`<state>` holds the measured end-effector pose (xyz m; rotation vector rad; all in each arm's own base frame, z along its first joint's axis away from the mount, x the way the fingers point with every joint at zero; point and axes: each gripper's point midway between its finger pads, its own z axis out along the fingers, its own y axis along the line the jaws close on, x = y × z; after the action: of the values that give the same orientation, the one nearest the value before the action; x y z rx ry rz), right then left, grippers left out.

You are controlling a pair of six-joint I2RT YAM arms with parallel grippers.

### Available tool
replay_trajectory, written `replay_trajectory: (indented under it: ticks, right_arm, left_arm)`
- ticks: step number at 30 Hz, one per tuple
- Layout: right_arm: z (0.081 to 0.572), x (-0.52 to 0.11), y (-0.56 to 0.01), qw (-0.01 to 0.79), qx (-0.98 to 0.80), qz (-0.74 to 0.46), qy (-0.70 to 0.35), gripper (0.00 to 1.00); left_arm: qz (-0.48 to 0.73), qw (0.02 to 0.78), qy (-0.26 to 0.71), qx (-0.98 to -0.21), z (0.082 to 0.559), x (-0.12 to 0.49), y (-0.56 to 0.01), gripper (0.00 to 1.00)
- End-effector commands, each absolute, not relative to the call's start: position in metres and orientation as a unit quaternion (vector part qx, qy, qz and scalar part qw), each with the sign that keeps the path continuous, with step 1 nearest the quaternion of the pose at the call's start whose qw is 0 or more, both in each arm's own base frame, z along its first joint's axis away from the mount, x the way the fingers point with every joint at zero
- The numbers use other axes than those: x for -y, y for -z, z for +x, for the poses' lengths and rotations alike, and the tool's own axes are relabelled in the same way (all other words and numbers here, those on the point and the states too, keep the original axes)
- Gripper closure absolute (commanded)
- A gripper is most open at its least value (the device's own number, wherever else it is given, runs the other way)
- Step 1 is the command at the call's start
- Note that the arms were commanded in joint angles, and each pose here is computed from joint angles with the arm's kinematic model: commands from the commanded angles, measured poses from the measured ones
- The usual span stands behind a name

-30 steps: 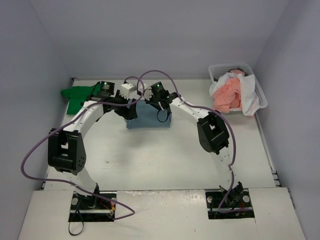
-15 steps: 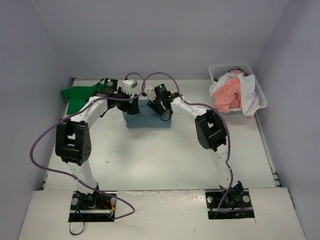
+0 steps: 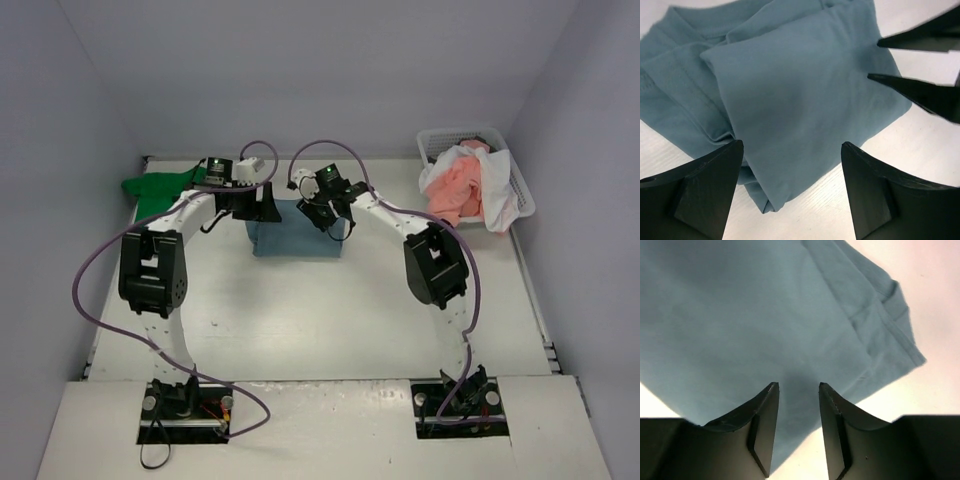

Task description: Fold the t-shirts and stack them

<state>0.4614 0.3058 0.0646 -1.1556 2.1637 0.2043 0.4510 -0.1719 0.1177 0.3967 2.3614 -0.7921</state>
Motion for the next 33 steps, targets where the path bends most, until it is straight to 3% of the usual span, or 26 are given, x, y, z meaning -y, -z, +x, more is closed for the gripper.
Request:
replay_trajectory:
  ticks: [1, 4, 7, 13, 22, 33]
  right_arm:
    - [0.459, -0.329, -0.12, 0.387, -0.799, -0.445, -0.115, 0.66]
    - [0.455, -0.34, -0.12, 0.388, -0.794, -0.452, -0.126, 0.84]
    - [0.447, -0.349, -0.109, 0.375, -0.791, -0.465, -0.135, 0.94]
    - [0.438, -0.359, -0.078, 0.349, -0.792, -0.481, -0.138, 0.97]
    - [0.433, -0.364, -0.081, 0.35, -0.791, -0.481, -0.142, 0.98]
    - [0.43, -0.361, -0.088, 0.357, -0.788, -0.481, -0.143, 0.98]
  left_arm:
    - [0.106, 0.314, 0.329, -0.884, 0.459, 0.167, -0.133, 0.27]
    - [0.079, 0.304, 0.331, -0.89, 0.461, 0.154, -0.12, 0.27]
    - [0.068, 0.303, 0.324, -0.894, 0.461, 0.145, -0.114, 0.27]
    - [0.048, 0.323, 0.29, -0.899, 0.463, 0.117, -0.12, 0.27]
    - [0.022, 0.3, 0.276, -0.913, 0.458, 0.106, -0.085, 0.26]
    - [-0.032, 0.234, 0.338, -0.911, 0.455, 0.121, -0.032, 0.26]
